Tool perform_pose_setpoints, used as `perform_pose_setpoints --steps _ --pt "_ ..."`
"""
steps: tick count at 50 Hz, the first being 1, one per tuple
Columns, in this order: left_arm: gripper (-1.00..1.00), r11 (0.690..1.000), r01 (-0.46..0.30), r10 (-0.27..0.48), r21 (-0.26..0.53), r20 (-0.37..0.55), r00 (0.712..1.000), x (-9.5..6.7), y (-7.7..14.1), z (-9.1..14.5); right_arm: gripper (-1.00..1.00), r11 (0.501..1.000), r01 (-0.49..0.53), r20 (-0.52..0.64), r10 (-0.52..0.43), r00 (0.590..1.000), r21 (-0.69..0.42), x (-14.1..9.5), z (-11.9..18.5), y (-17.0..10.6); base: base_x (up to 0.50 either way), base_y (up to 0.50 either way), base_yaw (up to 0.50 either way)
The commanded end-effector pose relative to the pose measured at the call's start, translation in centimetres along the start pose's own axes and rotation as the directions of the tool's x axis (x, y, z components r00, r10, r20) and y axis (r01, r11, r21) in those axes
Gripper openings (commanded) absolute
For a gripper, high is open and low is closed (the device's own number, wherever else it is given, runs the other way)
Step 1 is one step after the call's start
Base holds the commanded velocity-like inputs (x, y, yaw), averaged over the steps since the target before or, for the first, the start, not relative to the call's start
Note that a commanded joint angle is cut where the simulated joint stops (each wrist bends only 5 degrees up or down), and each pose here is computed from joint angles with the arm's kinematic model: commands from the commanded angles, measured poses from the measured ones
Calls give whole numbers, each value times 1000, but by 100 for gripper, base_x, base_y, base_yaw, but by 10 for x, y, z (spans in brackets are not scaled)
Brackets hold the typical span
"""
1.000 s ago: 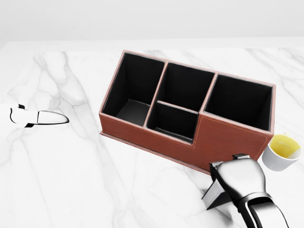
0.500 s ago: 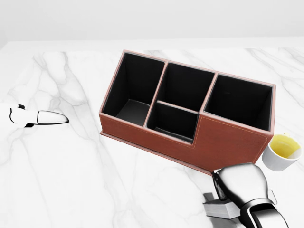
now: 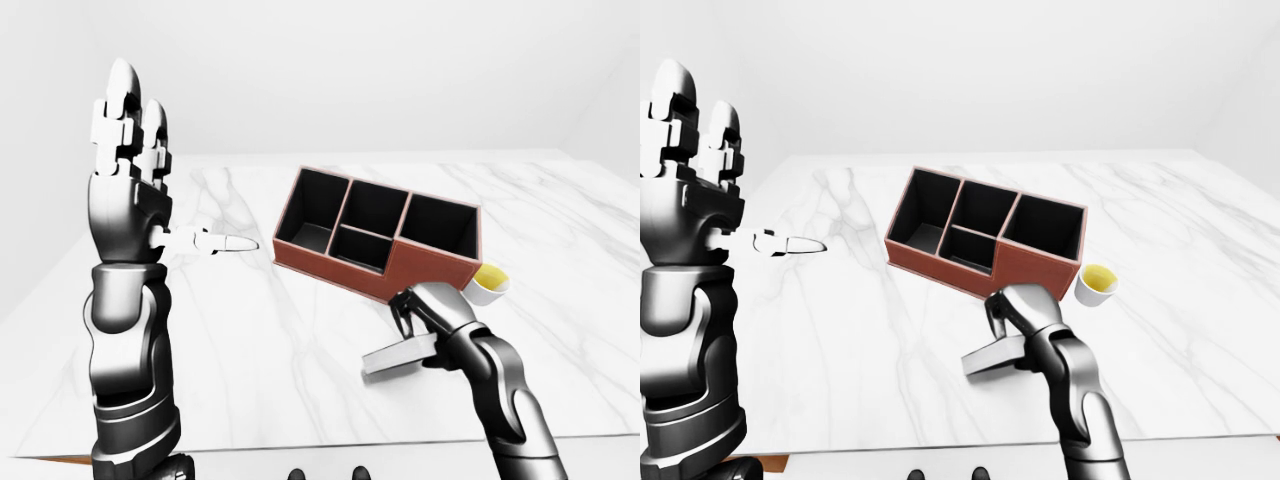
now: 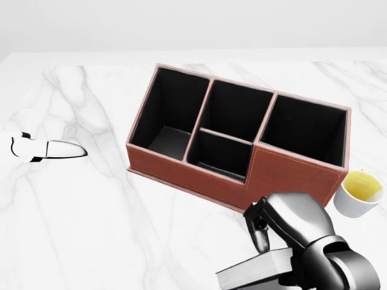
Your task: Pick up the book and place it in the right compartment of the caddy.
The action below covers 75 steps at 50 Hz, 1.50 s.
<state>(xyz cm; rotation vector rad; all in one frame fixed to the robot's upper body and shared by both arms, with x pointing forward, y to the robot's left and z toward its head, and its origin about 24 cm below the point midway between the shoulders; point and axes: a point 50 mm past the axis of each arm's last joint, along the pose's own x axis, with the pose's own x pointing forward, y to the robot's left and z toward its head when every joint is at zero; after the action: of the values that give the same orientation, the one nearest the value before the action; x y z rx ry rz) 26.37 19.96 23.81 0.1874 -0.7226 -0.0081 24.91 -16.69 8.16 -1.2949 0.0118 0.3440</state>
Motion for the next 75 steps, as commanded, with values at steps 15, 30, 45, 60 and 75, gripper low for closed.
perform_pose_setpoints --steps 15,30,45,60,75 --pt "100 1000 -8 8 -6 11 1000 1 1 2 -100 978 140 399 -190 897 152 -23 66 -73 0 0 0" --pt "100 1000 -9 9 -8 19 1000 2 1 4 -100 961 233 495 -275 824 146 -25 88 -99 0 0 0" --pt "100 1000 -16 16 -5 18 1000 3 2 3 -100 926 356 572 -362 736 127 -28 104 -135 0 0 0" --pt "100 1000 -21 21 -6 24 999 4 3 5 -100 866 487 652 -433 622 111 -39 122 -174 0 0 0" --pt "100 1000 -24 24 -10 28 999 4 4 6 -100 845 531 645 -443 623 68 -32 125 -196 0 0 0"
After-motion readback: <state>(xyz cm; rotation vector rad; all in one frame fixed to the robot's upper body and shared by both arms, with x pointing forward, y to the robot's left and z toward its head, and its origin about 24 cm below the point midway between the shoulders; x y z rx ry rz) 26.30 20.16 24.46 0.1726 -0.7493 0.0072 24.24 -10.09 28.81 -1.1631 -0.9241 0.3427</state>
